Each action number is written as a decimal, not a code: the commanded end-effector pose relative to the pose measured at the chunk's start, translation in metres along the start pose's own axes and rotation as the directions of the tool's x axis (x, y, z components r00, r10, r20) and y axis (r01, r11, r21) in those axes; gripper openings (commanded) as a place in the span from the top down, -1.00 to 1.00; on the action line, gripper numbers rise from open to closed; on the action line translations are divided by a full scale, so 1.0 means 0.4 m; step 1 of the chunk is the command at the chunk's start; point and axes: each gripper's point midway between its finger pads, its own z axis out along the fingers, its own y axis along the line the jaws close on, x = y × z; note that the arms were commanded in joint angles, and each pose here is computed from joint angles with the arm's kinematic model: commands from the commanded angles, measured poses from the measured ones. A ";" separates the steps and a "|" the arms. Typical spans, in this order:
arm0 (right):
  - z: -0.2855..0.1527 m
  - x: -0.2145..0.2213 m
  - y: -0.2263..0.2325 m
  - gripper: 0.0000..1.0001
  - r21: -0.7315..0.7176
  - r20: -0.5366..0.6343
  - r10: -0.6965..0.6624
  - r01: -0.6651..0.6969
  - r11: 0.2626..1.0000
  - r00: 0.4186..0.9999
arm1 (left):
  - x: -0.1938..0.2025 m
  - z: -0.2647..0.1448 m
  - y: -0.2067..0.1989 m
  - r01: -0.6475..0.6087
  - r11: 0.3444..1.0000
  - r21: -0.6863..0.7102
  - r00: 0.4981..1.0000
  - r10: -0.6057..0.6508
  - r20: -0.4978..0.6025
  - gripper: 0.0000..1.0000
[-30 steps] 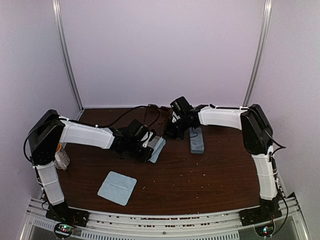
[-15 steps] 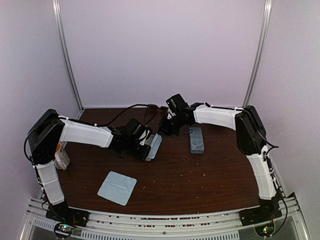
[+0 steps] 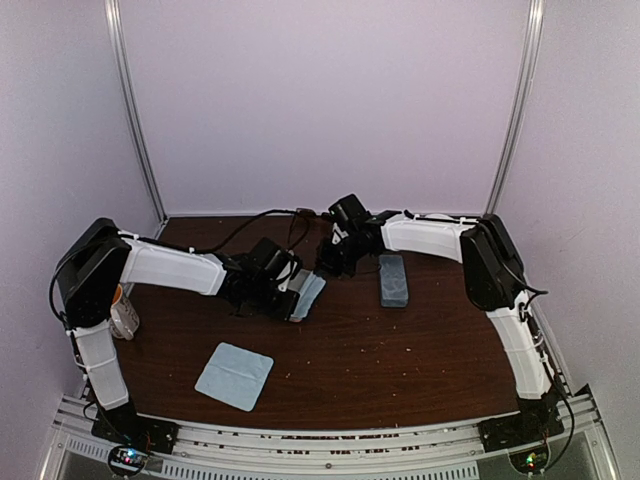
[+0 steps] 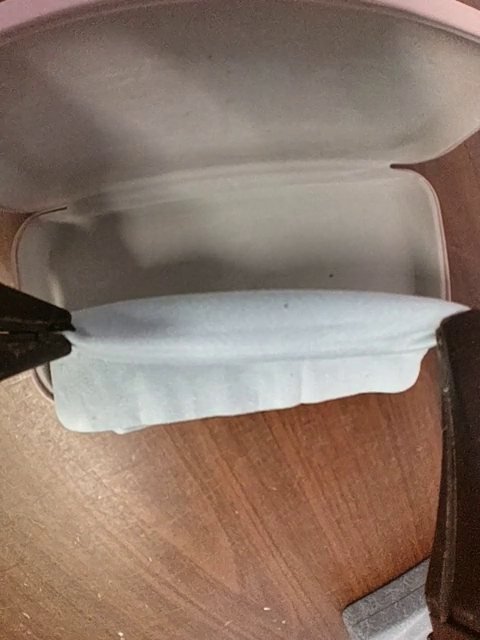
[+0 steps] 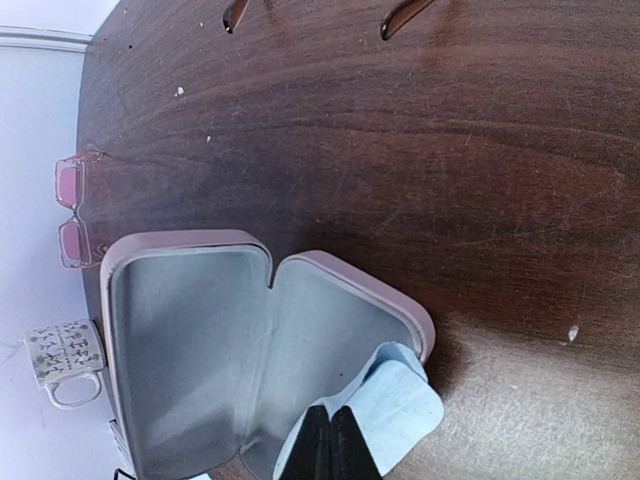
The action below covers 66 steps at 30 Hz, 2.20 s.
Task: Organize the sunglasses
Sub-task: Place the glasses cleaning cloth in the sunglasses case.
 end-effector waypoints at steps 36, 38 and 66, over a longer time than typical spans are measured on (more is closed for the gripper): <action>0.074 -0.032 0.036 0.83 -0.081 0.014 0.011 -0.010 0.997 1.000 | 0.021 0.022 0.040 0.028 0.998 -0.063 0.999 -0.029 -0.024 0.88; 0.074 -0.035 0.040 0.80 -0.090 0.016 0.013 -0.012 0.996 1.000 | 0.018 0.015 0.041 0.030 0.997 -0.067 0.999 -0.031 -0.018 0.82; -0.075 -0.074 0.112 0.47 -0.159 0.120 -0.088 0.107 0.981 0.989 | -0.073 -0.195 0.009 0.010 1.000 -0.028 0.991 -0.007 0.135 0.14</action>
